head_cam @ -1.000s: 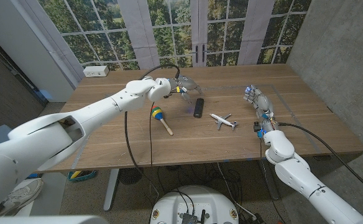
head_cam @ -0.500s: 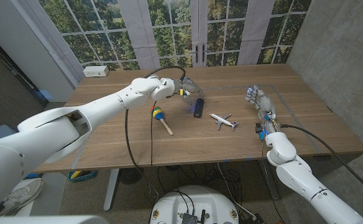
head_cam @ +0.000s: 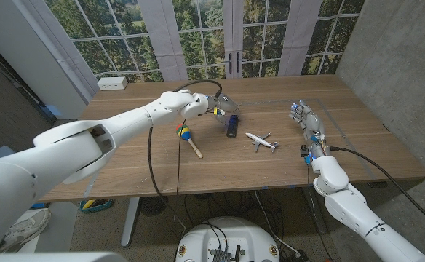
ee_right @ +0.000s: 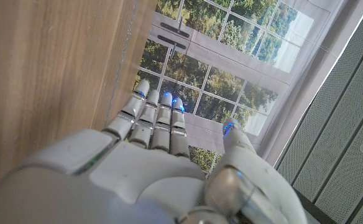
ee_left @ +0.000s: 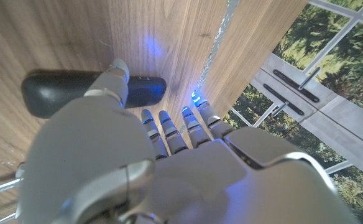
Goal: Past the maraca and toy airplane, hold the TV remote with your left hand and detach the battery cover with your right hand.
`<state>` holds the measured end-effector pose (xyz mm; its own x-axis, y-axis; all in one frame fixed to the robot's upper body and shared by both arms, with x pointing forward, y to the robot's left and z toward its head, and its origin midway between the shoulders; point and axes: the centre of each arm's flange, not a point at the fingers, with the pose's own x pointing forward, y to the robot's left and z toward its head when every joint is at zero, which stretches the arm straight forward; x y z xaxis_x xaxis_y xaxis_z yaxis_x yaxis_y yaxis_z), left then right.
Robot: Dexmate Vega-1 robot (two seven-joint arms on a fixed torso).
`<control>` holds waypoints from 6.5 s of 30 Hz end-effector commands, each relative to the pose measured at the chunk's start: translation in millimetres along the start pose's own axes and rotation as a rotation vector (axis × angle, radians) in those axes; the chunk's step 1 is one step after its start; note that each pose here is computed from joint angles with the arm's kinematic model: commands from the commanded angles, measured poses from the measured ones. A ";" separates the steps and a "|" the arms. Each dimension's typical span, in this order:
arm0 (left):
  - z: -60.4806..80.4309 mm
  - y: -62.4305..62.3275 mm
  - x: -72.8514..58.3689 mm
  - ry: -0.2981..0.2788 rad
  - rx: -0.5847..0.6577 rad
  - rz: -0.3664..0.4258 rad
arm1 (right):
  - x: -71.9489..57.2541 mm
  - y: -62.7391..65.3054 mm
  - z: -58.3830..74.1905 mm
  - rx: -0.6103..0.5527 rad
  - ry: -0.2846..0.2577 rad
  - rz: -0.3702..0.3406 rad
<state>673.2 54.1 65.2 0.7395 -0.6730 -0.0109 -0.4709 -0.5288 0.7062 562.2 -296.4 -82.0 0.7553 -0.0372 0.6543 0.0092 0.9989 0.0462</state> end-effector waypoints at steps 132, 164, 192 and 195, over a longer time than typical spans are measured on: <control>-49.0 -28.5 -64.6 0.372 -1.035 0.722 | 13.2 92.6 71.1 -0.731 -0.168 0.059; -55.1 -15.4 -58.9 0.245 -1.112 0.658 | 18.7 130.3 80.5 -0.927 -0.285 0.116; -54.3 -10.8 -59.9 0.160 -1.109 0.638 | 36.1 149.4 78.0 -1.008 -0.324 0.162; -53.9 -10.6 -59.5 0.150 -1.111 0.630 | 37.4 151.0 77.4 -1.015 -0.331 0.158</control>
<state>660.1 126.1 94.9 0.6209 -0.5244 0.5827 -0.1781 0.6295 0.7563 535.2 -155.1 4.8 0.5880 0.2260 0.7766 0.5690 0.5668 -0.5957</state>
